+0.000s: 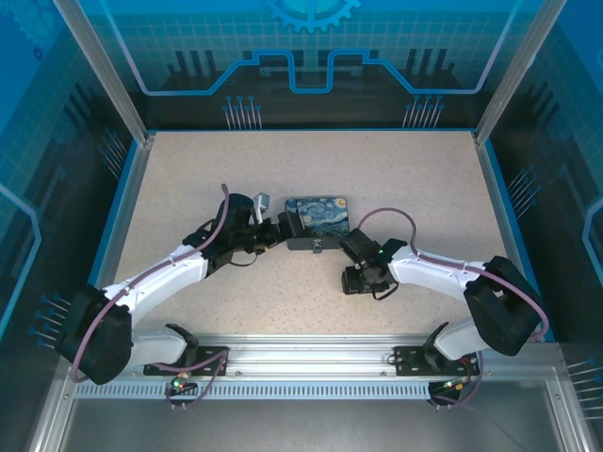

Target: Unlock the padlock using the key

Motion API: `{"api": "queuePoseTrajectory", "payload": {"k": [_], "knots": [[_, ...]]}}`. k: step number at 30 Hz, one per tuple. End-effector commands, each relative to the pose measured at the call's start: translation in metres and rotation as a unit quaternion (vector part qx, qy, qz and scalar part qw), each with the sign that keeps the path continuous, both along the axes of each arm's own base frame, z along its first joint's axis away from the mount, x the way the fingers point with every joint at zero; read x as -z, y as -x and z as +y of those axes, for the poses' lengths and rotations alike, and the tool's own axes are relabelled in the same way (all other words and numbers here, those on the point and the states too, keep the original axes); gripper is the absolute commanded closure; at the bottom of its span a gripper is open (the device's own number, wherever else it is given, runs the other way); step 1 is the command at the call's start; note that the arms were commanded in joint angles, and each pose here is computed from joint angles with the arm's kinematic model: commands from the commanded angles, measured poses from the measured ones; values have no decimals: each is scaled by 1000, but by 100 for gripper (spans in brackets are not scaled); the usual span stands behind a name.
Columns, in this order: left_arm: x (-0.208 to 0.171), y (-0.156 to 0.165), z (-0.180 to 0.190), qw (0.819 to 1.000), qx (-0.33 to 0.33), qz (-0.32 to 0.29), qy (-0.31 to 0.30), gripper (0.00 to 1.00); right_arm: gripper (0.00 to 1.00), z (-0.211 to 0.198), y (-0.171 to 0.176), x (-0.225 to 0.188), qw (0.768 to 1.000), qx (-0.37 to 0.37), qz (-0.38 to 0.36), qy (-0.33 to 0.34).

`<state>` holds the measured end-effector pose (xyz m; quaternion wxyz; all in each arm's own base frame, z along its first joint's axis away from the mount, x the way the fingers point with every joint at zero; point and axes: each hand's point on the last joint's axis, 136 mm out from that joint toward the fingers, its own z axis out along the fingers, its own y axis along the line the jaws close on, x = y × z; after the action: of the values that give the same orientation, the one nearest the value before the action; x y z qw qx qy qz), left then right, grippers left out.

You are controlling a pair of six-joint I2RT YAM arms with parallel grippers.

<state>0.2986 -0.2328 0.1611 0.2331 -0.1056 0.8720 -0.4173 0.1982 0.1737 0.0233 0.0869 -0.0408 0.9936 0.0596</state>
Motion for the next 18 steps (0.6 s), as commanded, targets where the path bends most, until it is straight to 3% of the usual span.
{"api": "queuePoseTrajectory", "payload": {"k": [1,18], "knots": [[-11,-3,-7,1000,6,-4,8,1,49,-3,4,8,1000,15,13,-4],[-12,-3,-9,1000,8,-5,6,1,49,-8,-7,16,1000,19,15,19]]}}
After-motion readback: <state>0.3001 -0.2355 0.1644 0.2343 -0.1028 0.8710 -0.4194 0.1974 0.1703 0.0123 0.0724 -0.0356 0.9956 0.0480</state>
